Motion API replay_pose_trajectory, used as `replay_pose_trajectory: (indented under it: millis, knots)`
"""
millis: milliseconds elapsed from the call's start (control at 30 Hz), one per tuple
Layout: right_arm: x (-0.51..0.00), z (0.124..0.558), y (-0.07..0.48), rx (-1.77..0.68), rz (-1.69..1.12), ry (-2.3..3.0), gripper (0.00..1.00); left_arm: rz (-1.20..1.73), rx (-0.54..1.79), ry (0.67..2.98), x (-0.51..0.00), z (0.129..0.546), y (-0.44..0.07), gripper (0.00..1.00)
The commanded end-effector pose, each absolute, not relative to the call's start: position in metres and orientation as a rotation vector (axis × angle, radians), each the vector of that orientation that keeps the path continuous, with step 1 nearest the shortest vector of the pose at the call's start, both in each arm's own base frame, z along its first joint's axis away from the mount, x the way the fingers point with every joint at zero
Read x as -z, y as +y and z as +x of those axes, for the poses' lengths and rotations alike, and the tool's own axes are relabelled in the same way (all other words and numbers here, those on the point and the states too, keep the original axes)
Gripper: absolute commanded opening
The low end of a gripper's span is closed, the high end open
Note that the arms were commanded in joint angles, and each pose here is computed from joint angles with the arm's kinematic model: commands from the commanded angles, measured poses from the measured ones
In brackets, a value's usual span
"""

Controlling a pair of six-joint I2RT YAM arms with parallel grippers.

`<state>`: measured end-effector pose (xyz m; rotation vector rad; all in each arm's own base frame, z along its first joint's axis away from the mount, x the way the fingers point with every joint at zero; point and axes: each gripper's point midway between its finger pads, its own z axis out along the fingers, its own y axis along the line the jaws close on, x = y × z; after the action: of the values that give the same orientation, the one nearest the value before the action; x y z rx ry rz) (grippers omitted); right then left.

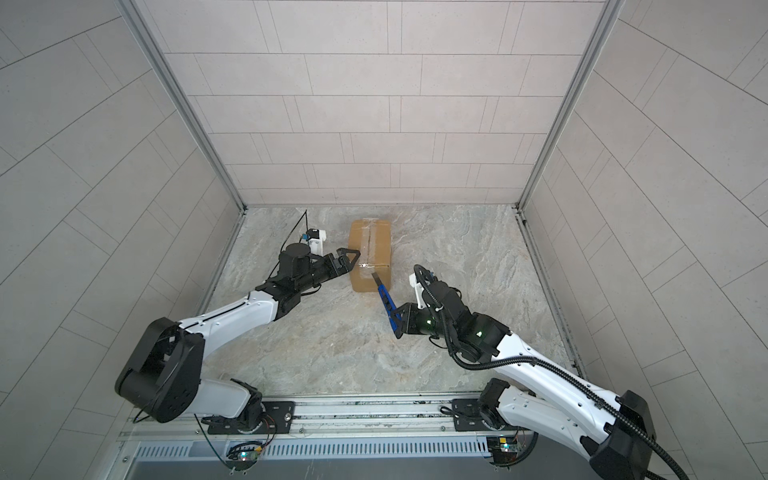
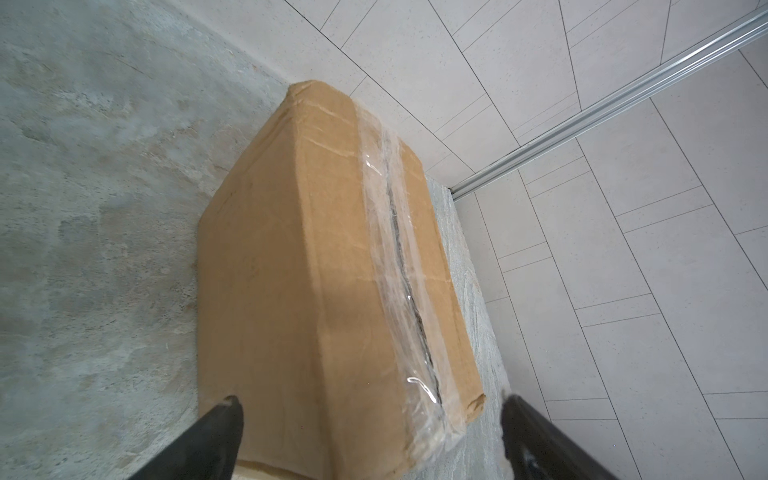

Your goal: Unpack the express box

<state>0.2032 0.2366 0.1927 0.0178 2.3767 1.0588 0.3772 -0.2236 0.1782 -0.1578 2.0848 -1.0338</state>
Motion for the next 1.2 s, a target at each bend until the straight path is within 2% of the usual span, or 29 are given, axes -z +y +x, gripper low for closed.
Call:
replay_pose_trajectory:
  millis: [0, 1167]
  knots:
    - [-0.209, 0.212, 0.240, -1.113, 0.078, 2.287, 0.00, -0.133, 1.061, 2.037, -0.193, 0.385, -0.227, 0.99]
    - [-0.204, 0.220, 0.237, -1.169, 0.172, 2.254, 0.00, -0.163, 1.095, 2.038, -0.187, 0.392, -0.227, 0.98]
